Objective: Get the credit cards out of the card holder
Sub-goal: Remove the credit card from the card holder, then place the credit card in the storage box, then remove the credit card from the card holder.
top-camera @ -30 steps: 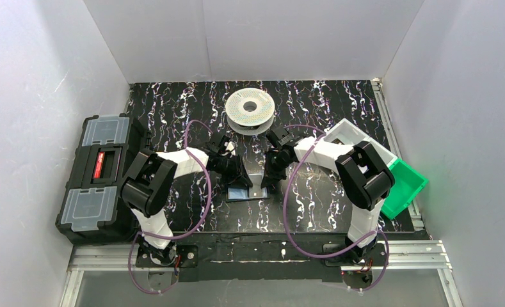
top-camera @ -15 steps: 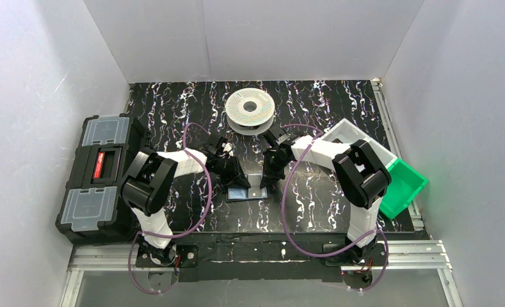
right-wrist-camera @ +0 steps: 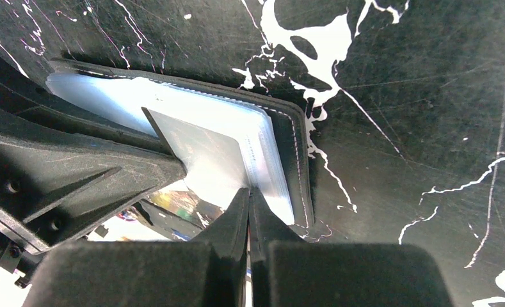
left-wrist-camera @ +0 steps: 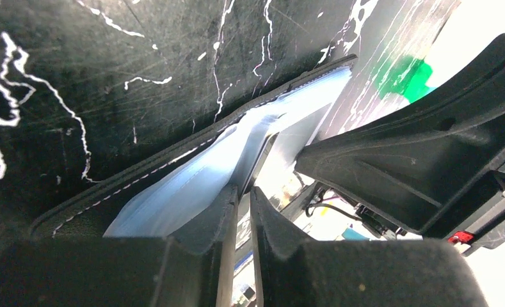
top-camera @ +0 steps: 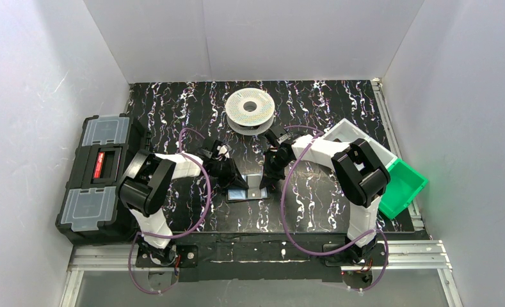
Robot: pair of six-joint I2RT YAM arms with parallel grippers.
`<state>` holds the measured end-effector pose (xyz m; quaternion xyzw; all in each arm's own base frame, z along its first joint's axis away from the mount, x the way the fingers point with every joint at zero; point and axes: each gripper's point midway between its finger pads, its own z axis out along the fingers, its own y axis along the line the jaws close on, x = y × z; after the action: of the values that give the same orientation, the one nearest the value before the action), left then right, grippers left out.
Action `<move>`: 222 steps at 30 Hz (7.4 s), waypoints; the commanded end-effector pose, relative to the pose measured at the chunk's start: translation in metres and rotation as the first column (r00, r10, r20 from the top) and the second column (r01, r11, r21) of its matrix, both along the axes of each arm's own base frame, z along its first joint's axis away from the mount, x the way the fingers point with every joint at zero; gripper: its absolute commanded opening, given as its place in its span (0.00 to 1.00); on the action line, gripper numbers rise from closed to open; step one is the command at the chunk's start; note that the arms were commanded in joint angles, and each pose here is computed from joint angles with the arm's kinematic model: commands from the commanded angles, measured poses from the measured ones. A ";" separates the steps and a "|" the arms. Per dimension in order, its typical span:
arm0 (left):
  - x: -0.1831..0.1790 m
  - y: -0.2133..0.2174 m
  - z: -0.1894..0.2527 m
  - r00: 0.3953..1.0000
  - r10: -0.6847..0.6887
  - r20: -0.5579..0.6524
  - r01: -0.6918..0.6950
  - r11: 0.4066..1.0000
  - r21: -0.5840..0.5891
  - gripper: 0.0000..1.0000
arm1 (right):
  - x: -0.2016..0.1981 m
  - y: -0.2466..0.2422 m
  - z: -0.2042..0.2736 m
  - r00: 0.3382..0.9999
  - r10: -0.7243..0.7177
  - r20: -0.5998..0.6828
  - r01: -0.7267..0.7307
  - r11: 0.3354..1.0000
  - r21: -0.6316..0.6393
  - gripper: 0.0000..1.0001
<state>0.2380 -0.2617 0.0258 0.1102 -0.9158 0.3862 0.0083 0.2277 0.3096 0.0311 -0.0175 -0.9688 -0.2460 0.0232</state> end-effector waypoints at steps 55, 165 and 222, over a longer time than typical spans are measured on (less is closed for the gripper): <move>-0.005 0.080 0.081 0.981 -0.049 0.190 -0.003 0.964 0.265 0.00 | 0.019 0.012 0.061 0.988 0.015 0.154 -0.028 0.996 0.080 0.29; -0.001 0.000 0.052 0.909 -0.384 0.161 0.207 0.753 0.625 0.62 | 0.096 -0.212 0.125 0.755 -0.594 0.278 0.552 0.805 0.218 0.71; -0.020 0.018 -0.019 0.929 -0.368 0.026 0.321 0.839 0.439 0.00 | 0.011 0.002 0.064 0.992 -0.034 0.125 0.001 0.967 0.253 0.50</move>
<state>0.2331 -0.2560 0.0211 -0.0786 -0.9783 0.1906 -0.0179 0.2276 0.2841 0.0768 -0.0357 -0.9413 -0.3351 -0.0223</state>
